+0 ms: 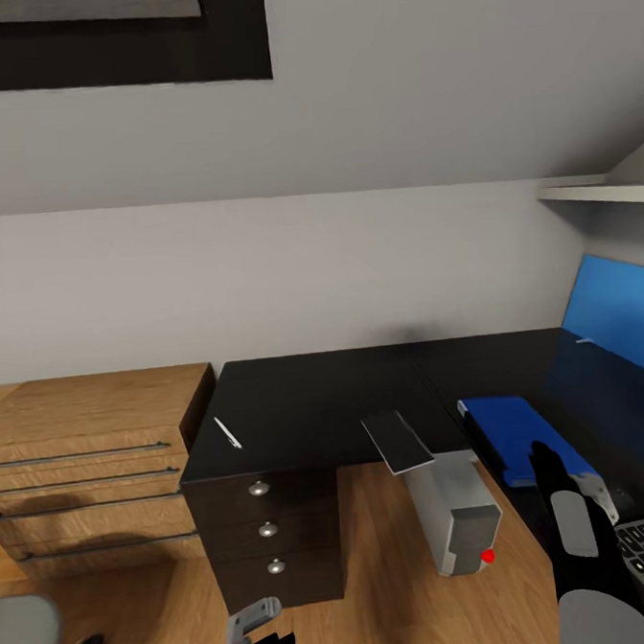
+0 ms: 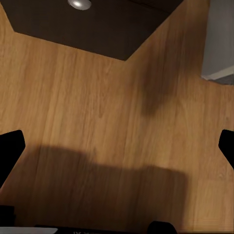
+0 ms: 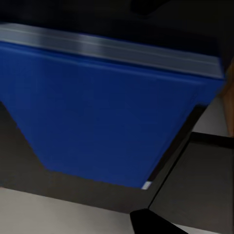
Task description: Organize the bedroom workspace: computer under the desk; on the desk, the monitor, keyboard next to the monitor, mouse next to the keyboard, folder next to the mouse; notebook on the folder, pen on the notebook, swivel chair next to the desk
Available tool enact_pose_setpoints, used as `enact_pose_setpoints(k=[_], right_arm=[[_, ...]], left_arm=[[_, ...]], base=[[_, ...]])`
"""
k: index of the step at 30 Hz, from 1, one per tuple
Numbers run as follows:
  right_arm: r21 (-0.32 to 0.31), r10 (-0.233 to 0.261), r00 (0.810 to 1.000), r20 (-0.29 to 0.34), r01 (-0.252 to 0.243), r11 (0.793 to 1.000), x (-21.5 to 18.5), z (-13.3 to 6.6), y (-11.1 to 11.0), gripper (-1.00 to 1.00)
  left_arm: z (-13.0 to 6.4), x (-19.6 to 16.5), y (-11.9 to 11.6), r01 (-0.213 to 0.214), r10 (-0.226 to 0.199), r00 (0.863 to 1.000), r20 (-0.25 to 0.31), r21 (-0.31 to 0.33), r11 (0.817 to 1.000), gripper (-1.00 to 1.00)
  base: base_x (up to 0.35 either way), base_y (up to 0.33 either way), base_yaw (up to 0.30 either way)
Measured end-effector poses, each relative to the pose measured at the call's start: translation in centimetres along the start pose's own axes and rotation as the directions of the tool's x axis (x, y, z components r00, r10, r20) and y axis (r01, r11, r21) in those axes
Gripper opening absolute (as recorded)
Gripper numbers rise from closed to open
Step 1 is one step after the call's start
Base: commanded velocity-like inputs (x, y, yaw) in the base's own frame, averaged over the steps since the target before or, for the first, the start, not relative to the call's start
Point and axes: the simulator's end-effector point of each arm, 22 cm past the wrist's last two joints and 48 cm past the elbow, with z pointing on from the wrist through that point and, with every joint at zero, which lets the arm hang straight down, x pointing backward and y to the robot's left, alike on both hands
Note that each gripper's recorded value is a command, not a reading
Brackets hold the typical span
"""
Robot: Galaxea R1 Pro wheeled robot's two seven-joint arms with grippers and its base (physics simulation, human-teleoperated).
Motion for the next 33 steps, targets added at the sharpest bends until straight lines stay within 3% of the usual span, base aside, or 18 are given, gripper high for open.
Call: enact_pose_setpoints(k=[17, 30, 33], right_arm=[[-0.016, -0.005, 1.000, -0.005, 0.005, 1.000, 0.0, -0.6, 1.6, 1.00], [-0.038, -0.018, 1.000, -0.022, 0.017, 0.999, 0.2, -1.8, 4.3, 1.00], [-0.072, -0.020, 1.000, -0.016, 0.019, 0.997, 0.1, -2.5, 6.1, 1.00]], left_arm=[[-1.0, -0.6, -0.3, 0.000, 0.000, 1.000, 0.000, 0.000, 1.000, 1.00], [-2.7, -1.6, -0.9, 0.000, 0.000, 1.000, 0.000, 0.000, 1.000, 1.00], [-3.1, -1.8, -1.1, 0.000, 0.000, 1.000, -0.001, -0.001, 1.000, 1.00]], base=[[-0.017, 0.000, 0.000], [0.000, 0.000, 0.000], [0.000, 0.000, 0.000]])
